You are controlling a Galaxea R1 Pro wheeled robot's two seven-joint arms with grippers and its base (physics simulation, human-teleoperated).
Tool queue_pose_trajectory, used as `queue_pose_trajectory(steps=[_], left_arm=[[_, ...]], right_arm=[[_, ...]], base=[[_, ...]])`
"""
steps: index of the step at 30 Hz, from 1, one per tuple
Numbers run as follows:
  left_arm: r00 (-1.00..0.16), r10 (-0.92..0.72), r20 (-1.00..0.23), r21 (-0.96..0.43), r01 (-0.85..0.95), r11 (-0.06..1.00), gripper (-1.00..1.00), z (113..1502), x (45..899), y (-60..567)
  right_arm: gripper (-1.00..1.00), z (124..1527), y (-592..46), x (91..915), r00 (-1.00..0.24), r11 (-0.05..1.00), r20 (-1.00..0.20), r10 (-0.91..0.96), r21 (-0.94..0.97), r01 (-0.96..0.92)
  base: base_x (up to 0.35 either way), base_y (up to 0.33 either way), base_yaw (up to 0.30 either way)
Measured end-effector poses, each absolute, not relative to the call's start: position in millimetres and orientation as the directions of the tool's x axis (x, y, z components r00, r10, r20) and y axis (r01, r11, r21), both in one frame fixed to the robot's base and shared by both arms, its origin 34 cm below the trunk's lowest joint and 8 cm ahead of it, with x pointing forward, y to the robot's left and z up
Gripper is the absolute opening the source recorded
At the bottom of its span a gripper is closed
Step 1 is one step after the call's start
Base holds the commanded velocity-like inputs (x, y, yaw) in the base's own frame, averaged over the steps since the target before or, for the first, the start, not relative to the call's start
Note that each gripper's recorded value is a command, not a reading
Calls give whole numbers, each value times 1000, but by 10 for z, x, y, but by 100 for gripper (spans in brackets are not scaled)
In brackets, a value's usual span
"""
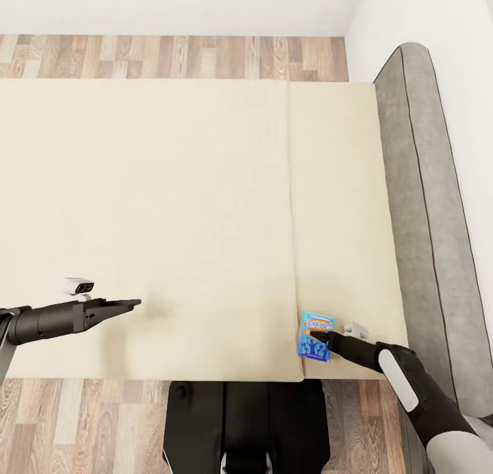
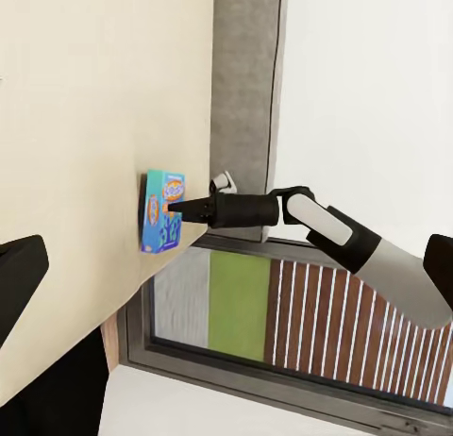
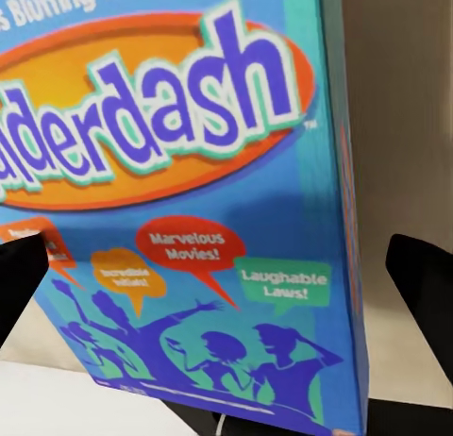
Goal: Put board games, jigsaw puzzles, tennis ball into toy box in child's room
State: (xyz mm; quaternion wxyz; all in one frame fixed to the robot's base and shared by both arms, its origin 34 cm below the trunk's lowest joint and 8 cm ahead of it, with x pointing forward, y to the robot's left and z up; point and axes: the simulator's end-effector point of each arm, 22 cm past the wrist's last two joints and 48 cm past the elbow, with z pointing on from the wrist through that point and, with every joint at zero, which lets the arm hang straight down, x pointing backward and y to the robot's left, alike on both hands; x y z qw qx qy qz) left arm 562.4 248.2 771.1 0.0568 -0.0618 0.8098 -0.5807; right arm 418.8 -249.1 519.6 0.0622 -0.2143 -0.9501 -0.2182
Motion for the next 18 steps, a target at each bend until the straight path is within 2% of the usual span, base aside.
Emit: queue_pose_trajectory(steps=[18], left_arm=[[-986, -166, -20, -948, -34, 318, 100, 7711, 5623, 2481]], right_arm=[[100, 5197, -2554, 4192, -899, 814, 209, 386, 381, 438]], base=[[0, 23, 0]])
